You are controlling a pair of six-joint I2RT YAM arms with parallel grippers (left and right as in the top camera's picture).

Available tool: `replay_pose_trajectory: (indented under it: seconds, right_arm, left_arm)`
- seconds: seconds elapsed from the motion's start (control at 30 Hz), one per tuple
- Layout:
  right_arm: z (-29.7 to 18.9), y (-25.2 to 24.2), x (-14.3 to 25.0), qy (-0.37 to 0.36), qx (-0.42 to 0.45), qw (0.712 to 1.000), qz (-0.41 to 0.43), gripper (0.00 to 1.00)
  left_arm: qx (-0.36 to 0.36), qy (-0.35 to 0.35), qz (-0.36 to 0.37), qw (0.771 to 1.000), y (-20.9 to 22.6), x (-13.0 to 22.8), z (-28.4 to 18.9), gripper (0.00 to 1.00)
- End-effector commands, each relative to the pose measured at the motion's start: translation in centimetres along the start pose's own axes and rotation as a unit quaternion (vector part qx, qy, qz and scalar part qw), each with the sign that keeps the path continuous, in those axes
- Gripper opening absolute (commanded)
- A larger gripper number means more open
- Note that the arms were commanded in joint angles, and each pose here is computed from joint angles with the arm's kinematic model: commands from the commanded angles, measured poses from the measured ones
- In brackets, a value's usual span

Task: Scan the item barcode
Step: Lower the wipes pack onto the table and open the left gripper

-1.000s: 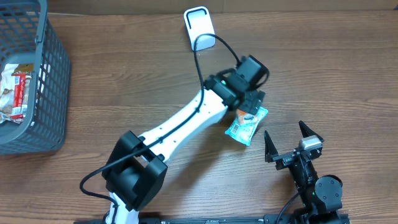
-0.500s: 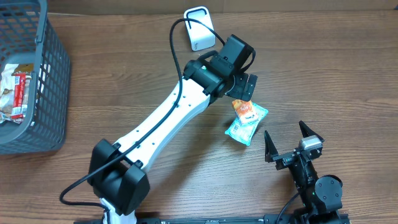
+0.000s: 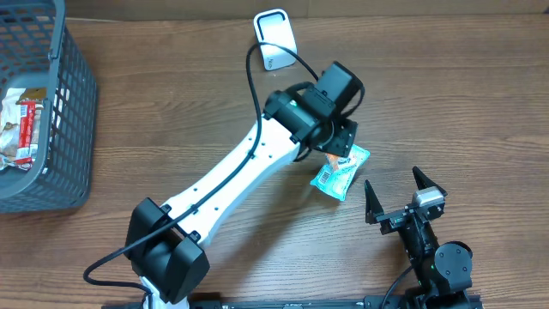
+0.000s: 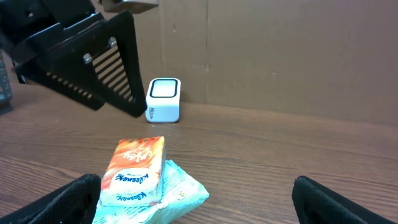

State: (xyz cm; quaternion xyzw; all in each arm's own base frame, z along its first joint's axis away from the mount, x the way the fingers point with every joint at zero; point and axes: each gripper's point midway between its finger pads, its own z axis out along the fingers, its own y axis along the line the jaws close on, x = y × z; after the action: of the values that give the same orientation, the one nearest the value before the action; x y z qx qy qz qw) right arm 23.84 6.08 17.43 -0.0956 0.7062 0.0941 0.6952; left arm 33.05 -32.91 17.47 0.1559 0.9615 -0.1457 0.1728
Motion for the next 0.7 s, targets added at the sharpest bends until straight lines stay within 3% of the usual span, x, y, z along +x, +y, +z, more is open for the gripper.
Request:
replay_pose_trajectory:
  seconds: [0.0,0.13,0.33,0.67]
  right_arm:
    - [0.0,-0.2,0.4,0.003,0.005,1.000,-0.002,1.00]
    - [0.0,-0.2,0.4,0.003,0.005,1.000,-0.001,1.00]
    - [0.0,-0.2,0.4,0.003,0.005,1.000,-0.002,1.00]
    - [0.0,-0.2,0.4,0.003,0.005,1.000,-0.002,1.00]
  left_arm:
    - [-0.021,0.026,-0.045,0.998,0.9,1.0,1.1,0.68]
    - [0.010,0.071,-0.059,0.996,0.6,2.5,0.9,0.67]
    - [0.026,0.084,-0.082,0.993,0.1,2.9,1.0,0.52]
    - [-0.001,0.098,-0.110,0.989,0.9,3.3,3.5,0.50]
